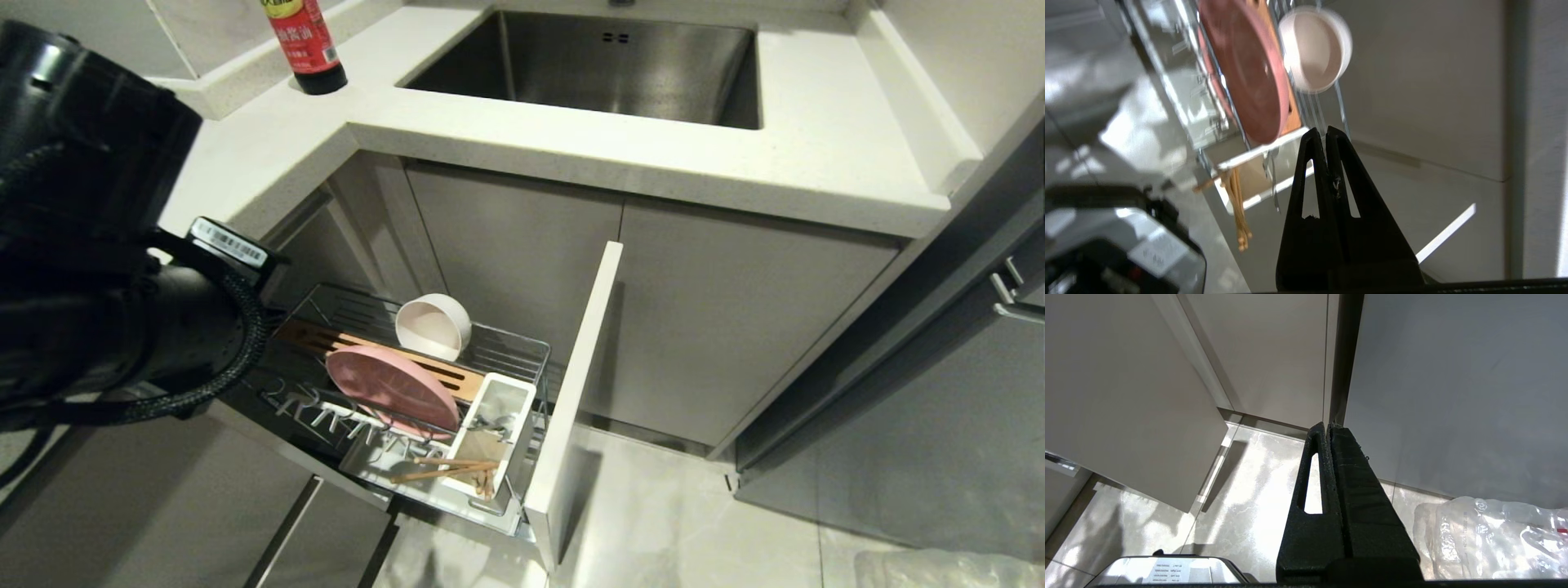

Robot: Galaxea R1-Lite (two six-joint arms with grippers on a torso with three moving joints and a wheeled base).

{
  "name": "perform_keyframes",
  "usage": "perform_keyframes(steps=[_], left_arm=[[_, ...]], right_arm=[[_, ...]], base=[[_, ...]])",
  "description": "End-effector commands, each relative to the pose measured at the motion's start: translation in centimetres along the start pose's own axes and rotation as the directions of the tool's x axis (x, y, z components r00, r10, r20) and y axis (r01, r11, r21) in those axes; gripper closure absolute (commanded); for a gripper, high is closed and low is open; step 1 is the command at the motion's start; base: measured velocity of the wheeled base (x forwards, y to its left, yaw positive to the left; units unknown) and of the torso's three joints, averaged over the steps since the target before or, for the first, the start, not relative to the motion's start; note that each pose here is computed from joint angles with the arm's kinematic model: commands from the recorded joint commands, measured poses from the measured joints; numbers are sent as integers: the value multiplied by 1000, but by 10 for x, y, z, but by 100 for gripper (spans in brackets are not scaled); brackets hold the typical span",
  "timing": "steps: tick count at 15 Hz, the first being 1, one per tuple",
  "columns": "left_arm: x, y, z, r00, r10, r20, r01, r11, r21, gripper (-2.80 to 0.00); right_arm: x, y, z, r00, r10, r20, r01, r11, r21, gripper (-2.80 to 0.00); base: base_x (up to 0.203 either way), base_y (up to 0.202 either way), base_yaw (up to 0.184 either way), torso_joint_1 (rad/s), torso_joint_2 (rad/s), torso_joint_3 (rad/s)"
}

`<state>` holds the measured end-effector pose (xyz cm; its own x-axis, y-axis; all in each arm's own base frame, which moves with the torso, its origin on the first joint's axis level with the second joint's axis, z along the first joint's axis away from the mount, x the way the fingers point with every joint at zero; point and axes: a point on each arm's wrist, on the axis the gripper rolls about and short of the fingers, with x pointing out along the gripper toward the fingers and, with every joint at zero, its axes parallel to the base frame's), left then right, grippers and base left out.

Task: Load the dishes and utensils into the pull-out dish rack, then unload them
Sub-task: Take the plate out of the cupboard

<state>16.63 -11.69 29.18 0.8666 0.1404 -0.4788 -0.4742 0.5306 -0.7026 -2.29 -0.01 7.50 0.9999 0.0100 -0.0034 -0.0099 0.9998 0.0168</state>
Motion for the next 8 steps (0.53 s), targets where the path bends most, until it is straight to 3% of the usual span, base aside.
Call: perform_keyframes(steps=[1,4,5,8], left_arm=[[20,-3,-11,998,57,-24,-57,998,4,0],[43,-7,-24,992,125,-25,-125,992,0,0],[50,-7,-28,988,151,-23,-151,989,7,-280],[60,-4,-30,975,221,-28,-221,975,-6,-280]], right_arm=[[0,0,0,1000,1,0,-1,1000,0,0],[0,0,0,1000,1,-1,-1,1000,0,0],[0,0,0,1000,1,-1,-1,1000,0,0],[0,0,0,1000,1,-1,-1,1000,0,0]], base=[[0,0,0,0,0,0],[0,0,0,0,0,0],[0,0,0,0,0,0],[0,0,0,0,0,0]])
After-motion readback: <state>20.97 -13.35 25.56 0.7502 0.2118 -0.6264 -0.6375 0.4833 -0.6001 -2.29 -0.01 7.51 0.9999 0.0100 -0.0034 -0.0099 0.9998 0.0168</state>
